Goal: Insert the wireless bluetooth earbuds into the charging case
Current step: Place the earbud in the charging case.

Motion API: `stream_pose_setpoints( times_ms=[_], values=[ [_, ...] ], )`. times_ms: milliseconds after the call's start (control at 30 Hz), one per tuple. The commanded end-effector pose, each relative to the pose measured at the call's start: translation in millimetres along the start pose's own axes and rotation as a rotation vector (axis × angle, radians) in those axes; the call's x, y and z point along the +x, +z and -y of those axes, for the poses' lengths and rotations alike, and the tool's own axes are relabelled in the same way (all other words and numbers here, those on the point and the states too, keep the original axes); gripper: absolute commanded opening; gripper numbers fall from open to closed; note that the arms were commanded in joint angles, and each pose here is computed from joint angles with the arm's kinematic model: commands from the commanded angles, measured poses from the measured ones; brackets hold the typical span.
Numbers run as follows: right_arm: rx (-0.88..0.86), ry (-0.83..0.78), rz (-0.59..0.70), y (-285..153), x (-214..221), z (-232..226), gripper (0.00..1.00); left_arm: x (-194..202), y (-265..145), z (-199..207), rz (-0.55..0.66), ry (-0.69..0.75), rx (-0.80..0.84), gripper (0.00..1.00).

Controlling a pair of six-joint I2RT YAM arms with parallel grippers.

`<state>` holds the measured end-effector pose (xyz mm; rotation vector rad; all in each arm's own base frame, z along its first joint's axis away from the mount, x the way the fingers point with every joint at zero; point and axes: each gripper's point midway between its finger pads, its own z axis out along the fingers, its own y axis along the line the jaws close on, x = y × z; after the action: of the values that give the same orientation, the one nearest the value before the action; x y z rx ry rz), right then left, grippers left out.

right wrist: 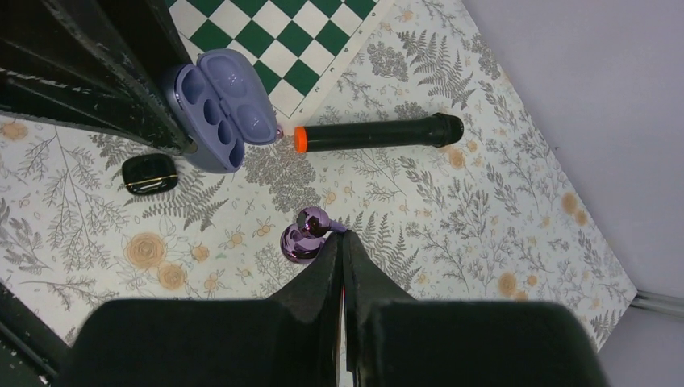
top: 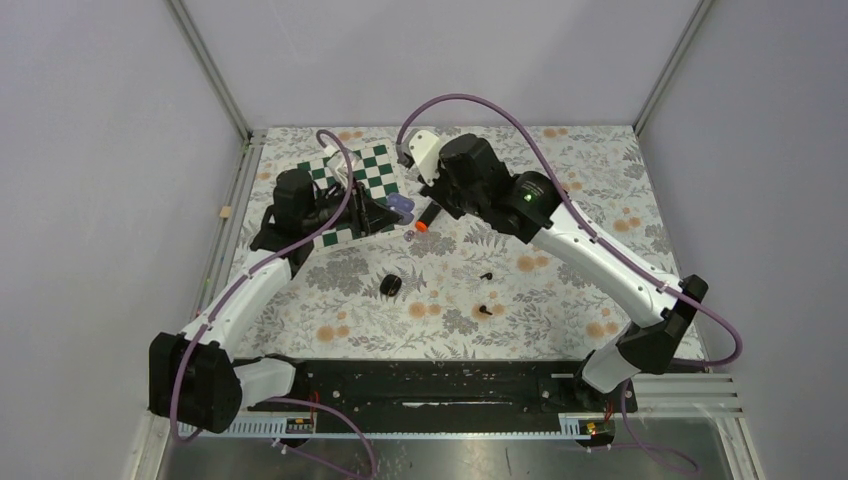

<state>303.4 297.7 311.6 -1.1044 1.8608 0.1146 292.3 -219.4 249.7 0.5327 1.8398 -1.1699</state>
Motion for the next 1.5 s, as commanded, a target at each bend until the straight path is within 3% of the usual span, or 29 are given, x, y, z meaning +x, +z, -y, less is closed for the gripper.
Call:
stream_pose_setpoints(
  times_ms=[0, 233, 600, 1467],
  values=[
    [0.097, 0.019, 0.027, 0, -19, 11, 0.0, -46, -8, 28, 0.146, 0.085, 0.05, 0.0],
    [0.086, -0.016, 0.065, 4, -30, -1, 0.0, -45, -16, 54, 0.206, 0.111, 0.166, 0.0],
    [0.089, -0.055, 0.148, 3, -50, -19, 0.0, -46, -20, 60, 0.214, 0.14, 0.155, 0.0],
    [0.079, -0.149, 0.145, 9, -49, -28, 0.0, -58, -23, 68, 0.248, 0.123, 0.155, 0.0]
  ],
)
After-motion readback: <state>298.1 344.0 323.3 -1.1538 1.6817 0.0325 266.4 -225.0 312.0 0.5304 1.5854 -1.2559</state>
